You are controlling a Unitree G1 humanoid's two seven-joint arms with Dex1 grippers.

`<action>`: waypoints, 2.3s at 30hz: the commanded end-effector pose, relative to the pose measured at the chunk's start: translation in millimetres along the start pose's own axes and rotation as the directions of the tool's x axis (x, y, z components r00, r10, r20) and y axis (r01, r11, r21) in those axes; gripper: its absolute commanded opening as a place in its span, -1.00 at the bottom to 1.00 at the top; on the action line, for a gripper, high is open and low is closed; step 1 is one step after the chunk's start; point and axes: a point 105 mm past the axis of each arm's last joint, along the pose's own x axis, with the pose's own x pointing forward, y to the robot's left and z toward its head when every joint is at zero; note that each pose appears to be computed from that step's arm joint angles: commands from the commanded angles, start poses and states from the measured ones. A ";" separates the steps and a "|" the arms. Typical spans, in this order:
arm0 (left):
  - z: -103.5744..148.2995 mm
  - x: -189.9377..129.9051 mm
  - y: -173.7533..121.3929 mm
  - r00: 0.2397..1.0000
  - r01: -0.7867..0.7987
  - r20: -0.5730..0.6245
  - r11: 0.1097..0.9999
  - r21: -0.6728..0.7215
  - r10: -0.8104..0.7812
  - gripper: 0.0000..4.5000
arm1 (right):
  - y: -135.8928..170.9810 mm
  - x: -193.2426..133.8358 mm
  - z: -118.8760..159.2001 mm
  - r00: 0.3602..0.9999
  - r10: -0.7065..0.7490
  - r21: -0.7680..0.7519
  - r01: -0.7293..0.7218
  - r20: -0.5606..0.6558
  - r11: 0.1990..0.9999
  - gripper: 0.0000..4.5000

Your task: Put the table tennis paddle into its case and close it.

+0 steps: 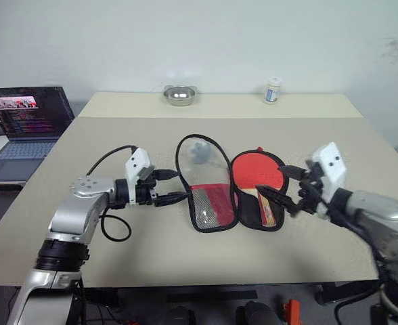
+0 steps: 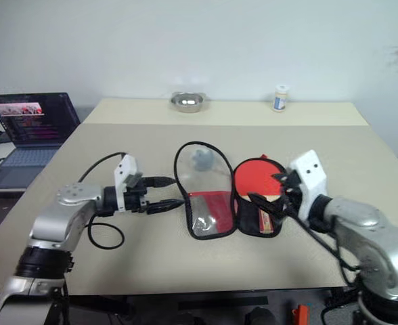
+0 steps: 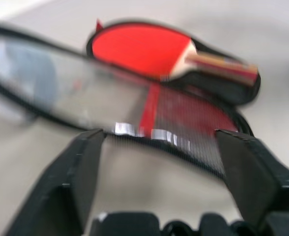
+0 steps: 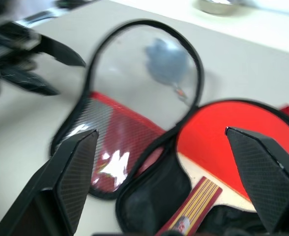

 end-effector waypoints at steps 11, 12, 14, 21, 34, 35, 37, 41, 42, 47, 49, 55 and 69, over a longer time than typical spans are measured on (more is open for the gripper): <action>0.9 13.6 32.3 0.998 -0.048 -0.032 0.997 0.067 0.050 -0.97 | 2.5 -46.9 7.9 0.991 0.087 -0.068 -0.094 -0.101 0.993 1.00; 1.4 22.1 29.1 0.999 -0.026 -0.030 0.997 0.071 0.028 -0.97 | 3.3 -49.0 6.6 0.990 0.090 -0.064 -0.098 -0.112 0.993 1.00; 2.1 37.9 22.7 0.999 0.024 -0.029 0.996 0.082 -0.022 -0.97 | 4.7 -54.1 2.2 0.985 0.090 -0.056 -0.099 -0.145 0.993 1.00; 64.5 98.1 -14.4 0.949 0.238 0.185 0.966 0.105 -0.254 -0.97 | -1.9 -69.4 -0.2 0.984 0.020 -0.067 -0.032 -0.179 0.997 1.00; 125.7 155.1 -58.1 0.843 0.352 0.363 0.918 0.184 -0.396 -0.97 | -18.0 -60.4 -14.8 0.981 -0.074 -0.027 0.070 -0.177 0.997 1.00; 122.3 152.6 -55.9 0.848 0.343 0.359 0.920 0.188 -0.389 -0.97 | -20.8 -56.0 -17.2 0.982 -0.084 -0.016 0.082 -0.170 0.996 1.00; 115.2 144.7 -51.2 0.858 0.327 0.348 0.924 0.200 -0.379 -0.97 | -29.3 -46.1 -24.9 0.980 -0.118 0.018 0.122 -0.162 0.992 1.00; 103.2 120.2 -44.2 0.874 0.306 0.318 0.925 0.224 -0.367 -0.97 | -55.9 -26.0 -53.0 0.952 -0.234 0.072 0.252 -0.200 0.965 1.00; 101.3 114.0 -44.1 0.876 0.306 0.312 0.924 0.229 -0.368 -0.97 | -60.8 -21.6 -59.2 0.944 -0.254 0.086 0.276 -0.210 0.957 1.00; 93.4 85.7 -45.6 0.892 0.297 0.274 0.922 0.248 -0.361 -0.97 | -84.2 -1.8 -83.1 0.904 -0.350 0.145 0.392 -0.246 0.909 1.00; 91.5 76.2 -44.6 0.902 0.283 0.260 0.926 0.250 -0.346 -0.97 | -92.5 4.0 -90.7 0.886 -0.383 0.156 0.430 -0.261 0.890 1.00; 92.8 66.0 -44.0 0.915 0.255 0.251 0.934 0.248 -0.317 -0.97 | -93.0 22.4 -110.2 0.887 -0.352 0.190 0.416 -0.297 0.889 1.00; 94.4 70.8 -42.6 0.921 0.243 0.242 0.936 0.255 -0.305 -1.00 | -75.0 49.0 -150.0 0.875 -0.252 0.210 0.360 -0.413 0.909 0.76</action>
